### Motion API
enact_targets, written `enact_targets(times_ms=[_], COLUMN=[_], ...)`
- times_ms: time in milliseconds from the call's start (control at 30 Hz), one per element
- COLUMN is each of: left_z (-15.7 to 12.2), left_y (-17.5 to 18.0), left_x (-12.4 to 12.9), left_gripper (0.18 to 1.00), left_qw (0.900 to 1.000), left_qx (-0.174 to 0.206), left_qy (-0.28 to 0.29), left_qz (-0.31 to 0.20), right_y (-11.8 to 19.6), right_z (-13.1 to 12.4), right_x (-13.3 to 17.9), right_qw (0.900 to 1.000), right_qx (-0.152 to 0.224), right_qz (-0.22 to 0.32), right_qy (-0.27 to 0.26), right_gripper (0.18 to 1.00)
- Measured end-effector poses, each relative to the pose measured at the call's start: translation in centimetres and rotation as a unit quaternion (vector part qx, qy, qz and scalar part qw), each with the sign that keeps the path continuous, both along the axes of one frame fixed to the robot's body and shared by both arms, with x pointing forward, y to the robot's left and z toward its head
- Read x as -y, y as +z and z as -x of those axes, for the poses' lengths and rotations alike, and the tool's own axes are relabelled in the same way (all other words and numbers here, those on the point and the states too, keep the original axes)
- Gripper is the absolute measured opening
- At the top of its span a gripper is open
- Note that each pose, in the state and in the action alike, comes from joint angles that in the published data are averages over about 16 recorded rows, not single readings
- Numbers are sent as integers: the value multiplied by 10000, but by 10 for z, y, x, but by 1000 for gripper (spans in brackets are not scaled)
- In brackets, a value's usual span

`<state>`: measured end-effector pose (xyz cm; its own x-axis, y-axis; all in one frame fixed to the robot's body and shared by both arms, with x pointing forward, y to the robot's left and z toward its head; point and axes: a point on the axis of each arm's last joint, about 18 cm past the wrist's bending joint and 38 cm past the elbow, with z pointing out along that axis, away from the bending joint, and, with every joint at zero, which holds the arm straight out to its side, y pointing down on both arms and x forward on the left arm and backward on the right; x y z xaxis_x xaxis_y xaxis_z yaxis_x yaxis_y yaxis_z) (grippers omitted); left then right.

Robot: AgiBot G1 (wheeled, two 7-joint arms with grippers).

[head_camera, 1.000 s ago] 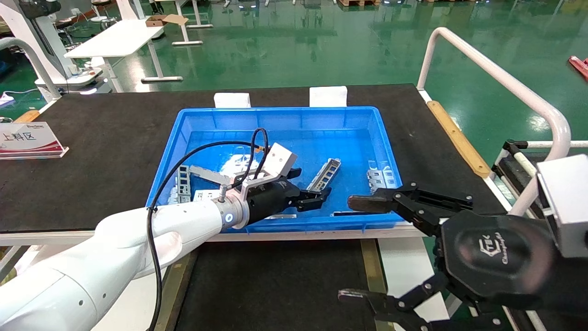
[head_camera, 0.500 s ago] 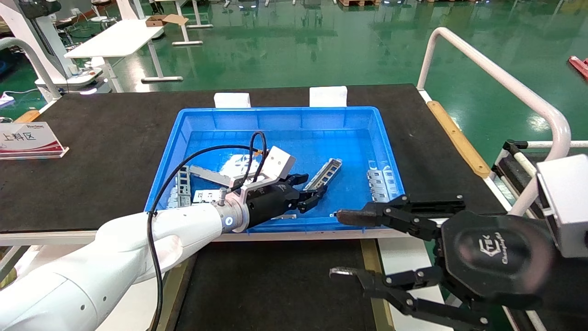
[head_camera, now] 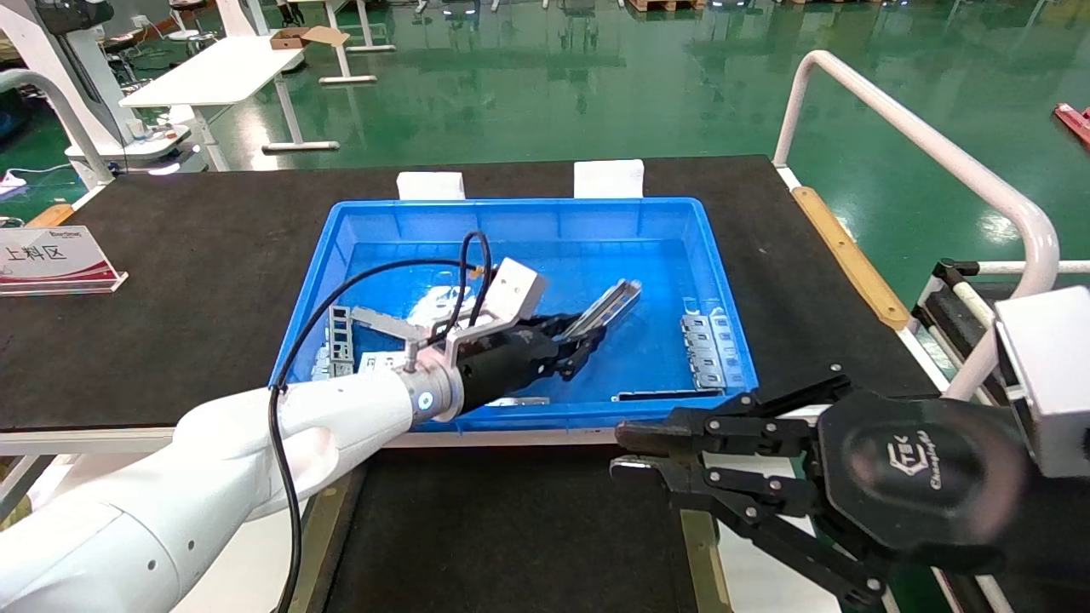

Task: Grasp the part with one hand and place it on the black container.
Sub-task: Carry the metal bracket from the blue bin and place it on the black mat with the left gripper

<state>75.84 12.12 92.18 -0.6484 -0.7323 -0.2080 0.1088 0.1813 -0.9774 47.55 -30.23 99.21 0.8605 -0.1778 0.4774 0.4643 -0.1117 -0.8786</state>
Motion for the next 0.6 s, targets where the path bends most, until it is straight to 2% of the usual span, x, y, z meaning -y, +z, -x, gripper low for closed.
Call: enact_targets(times_ms=[200,600], left_z=[4,6], left_y=[20,55], left_x=[6,8], left_gripper=[364,362], left_qw=[9996,9986], left_qx=[128,362], left_qy=[-186,-265], left_qz=[156,294], right_y=[0,0], right_z=[0,0], right_x=[0,0], right_qw=[10000,10000], right_qx=[0,0], right_qz=[0,0], right_qy=[0,0], right_gripper=[248,193])
